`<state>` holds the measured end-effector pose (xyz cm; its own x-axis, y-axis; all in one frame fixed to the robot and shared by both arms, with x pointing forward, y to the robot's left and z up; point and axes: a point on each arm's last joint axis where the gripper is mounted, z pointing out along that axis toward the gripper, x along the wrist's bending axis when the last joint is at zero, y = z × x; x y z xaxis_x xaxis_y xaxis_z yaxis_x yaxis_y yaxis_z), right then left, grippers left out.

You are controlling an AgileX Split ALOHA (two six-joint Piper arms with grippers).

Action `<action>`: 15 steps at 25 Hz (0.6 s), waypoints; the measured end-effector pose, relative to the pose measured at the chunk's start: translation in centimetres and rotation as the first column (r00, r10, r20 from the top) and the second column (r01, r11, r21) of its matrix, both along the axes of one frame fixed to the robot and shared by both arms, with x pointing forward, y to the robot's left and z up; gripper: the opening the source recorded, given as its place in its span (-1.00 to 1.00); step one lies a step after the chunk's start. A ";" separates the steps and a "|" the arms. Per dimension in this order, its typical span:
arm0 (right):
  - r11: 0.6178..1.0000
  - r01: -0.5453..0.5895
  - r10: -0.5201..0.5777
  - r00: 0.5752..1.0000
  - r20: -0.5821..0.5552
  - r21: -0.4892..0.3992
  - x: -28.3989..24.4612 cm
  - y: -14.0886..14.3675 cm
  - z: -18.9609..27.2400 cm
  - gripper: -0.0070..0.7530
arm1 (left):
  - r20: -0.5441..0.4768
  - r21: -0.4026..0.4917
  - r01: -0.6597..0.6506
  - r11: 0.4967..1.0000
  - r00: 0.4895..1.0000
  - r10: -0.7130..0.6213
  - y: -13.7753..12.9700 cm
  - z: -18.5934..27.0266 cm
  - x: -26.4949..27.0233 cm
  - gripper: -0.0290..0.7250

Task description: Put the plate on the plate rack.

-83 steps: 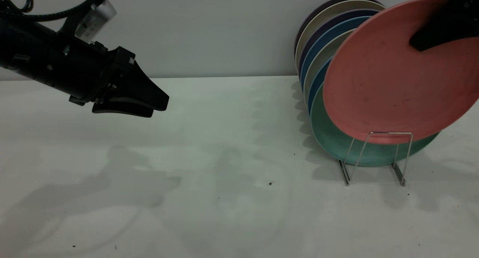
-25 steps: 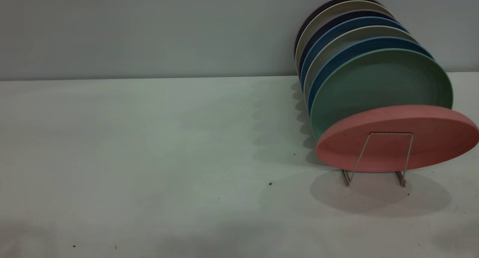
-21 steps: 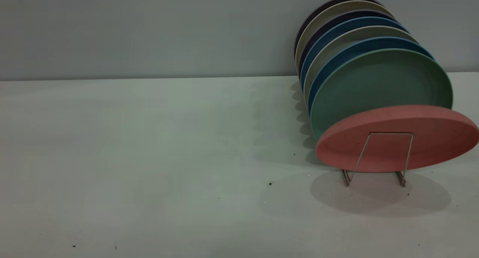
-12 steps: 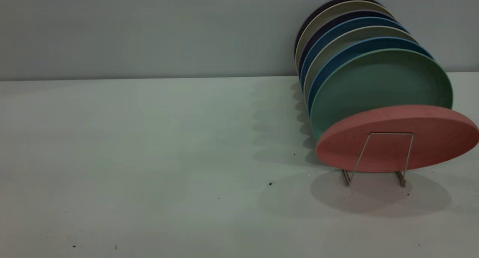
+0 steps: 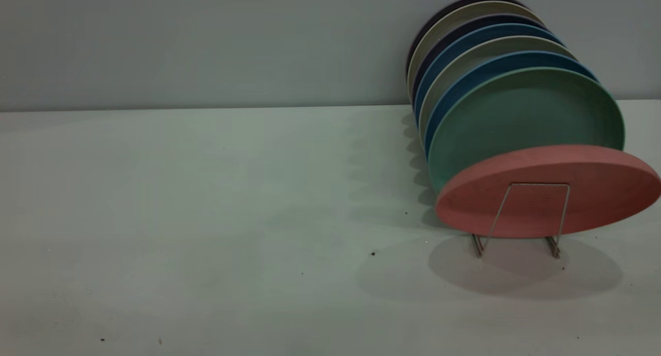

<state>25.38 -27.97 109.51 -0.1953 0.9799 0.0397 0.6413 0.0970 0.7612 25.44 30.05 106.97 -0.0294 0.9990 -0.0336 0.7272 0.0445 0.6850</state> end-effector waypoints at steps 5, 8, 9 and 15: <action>0.997 0.041 -0.044 0.998 -0.042 -0.066 -0.2 -0.7 -3.7 -0.14 | -0.003 0.030 -0.057 0.998 0.998 0.058 0.5 -1.1 -1.1 0.12; 0.996 0.049 -0.053 0.998 -0.046 -0.077 0.1 -0.8 -5.0 -0.14 | 0.003 0.036 -0.064 0.997 0.998 0.064 0.6 -2.1 -1.5 0.12; 0.996 0.050 -0.053 0.998 -0.044 -0.080 0.2 -0.8 -5.3 -0.14 | 0.004 0.037 -0.064 0.997 0.998 0.064 0.6 -2.4 -1.6 0.12; 0.994 0.062 -0.064 0.998 -0.022 -0.094 0.4 -1.0 -5.5 -0.14 | 0.046 0.048 -0.057 0.997 0.997 0.055 0.6 -3.3 -2.2 0.12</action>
<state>25.79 -28.99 104.02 -0.1328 0.9900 -0.0484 0.6672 0.1254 0.7342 23.25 30.69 103.69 -0.0846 0.9963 0.0128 0.6931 0.0496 0.7191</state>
